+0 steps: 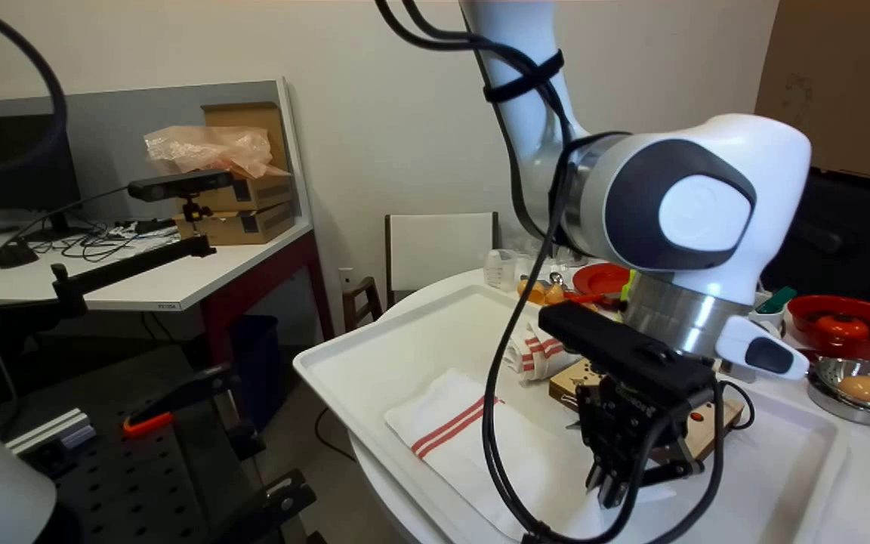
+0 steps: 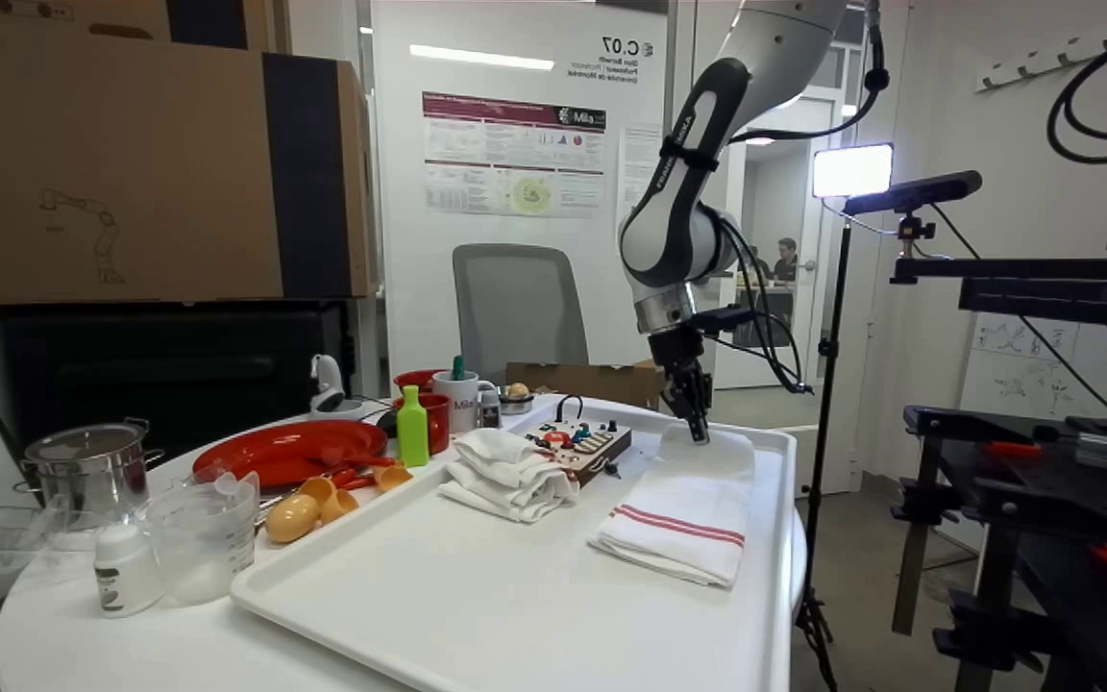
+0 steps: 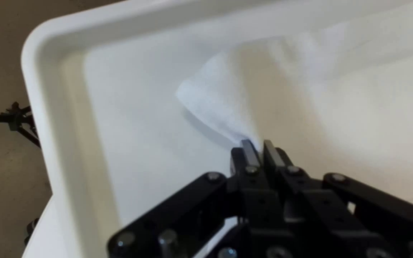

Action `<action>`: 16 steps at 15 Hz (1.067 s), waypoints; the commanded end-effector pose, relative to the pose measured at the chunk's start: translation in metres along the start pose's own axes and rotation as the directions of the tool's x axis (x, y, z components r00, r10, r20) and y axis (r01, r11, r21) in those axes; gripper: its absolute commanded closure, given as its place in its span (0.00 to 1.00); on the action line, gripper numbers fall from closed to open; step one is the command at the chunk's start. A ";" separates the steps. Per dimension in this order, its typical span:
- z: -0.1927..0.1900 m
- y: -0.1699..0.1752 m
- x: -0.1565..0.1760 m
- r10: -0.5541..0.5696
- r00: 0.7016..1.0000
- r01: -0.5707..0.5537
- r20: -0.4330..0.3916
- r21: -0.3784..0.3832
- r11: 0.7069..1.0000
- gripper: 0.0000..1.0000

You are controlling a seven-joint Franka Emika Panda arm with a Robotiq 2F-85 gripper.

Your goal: Fold the towel on the table

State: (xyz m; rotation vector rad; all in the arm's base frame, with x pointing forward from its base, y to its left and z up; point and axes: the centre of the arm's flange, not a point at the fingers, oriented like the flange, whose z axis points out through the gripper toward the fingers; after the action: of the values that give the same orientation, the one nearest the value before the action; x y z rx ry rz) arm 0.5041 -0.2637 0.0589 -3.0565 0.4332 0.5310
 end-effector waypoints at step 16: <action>-0.039 -0.159 -0.093 -0.166 0.986 0.168 0.027 -0.153 0.974 0.98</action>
State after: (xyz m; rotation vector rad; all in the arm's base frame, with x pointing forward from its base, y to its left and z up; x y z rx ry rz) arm 0.4828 -0.1101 0.1080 -3.1454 0.1050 0.6272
